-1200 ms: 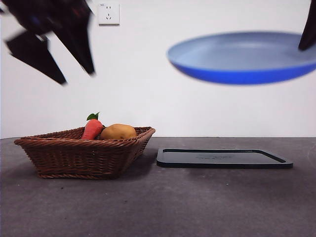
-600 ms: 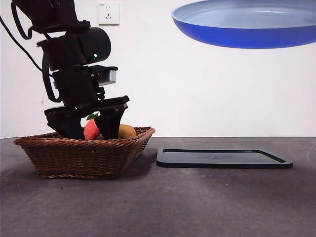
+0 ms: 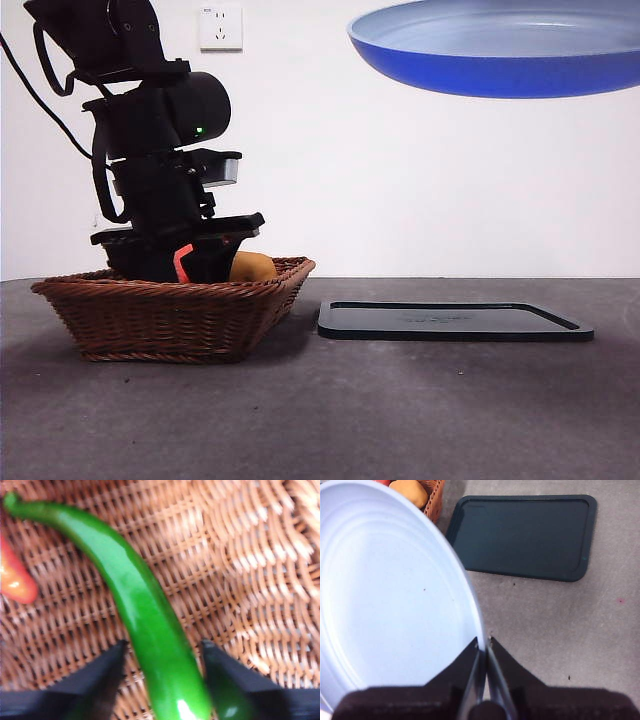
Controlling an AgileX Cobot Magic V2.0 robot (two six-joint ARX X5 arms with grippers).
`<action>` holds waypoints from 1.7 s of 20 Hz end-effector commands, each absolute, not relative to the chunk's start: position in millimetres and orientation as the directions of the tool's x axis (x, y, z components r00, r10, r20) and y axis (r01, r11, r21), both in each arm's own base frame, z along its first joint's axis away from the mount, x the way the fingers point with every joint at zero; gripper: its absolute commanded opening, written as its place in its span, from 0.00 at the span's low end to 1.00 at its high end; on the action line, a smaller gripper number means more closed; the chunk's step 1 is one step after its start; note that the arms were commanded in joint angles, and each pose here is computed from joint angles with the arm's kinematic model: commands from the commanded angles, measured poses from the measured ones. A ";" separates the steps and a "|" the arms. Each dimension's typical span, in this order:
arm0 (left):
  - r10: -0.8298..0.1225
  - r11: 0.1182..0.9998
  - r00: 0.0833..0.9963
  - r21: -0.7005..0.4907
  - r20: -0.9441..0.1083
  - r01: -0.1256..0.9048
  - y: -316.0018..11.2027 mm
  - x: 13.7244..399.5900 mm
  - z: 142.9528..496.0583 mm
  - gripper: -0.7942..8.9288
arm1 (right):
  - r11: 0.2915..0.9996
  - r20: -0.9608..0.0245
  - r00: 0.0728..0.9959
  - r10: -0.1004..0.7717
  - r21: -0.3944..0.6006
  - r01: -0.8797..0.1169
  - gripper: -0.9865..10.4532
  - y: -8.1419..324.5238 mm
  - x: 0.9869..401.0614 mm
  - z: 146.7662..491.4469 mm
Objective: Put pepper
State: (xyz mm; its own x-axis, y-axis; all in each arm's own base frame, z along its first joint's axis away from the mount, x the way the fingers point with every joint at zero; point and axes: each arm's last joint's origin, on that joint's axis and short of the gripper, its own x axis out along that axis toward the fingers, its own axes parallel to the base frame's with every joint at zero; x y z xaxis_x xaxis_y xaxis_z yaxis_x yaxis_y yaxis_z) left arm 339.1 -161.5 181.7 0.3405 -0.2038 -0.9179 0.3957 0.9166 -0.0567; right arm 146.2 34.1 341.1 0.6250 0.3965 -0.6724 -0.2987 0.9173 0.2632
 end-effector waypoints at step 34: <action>-0.611 0.590 0.195 -0.277 -0.767 0.758 -251.4 250.0 258.0 0.24 | 0.885 -0.846 0.259 0.466 0.449 -0.125 0.09 81.5 264.6 243.4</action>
State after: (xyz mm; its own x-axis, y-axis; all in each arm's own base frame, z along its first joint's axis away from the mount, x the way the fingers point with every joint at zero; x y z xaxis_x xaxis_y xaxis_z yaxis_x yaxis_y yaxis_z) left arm 249.3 -244.5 258.2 0.1950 -0.6032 -0.7734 0.7405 0.6076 -0.2871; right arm 259.6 79.1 241.3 0.2526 0.4584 -0.8521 -0.1277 0.8887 0.4403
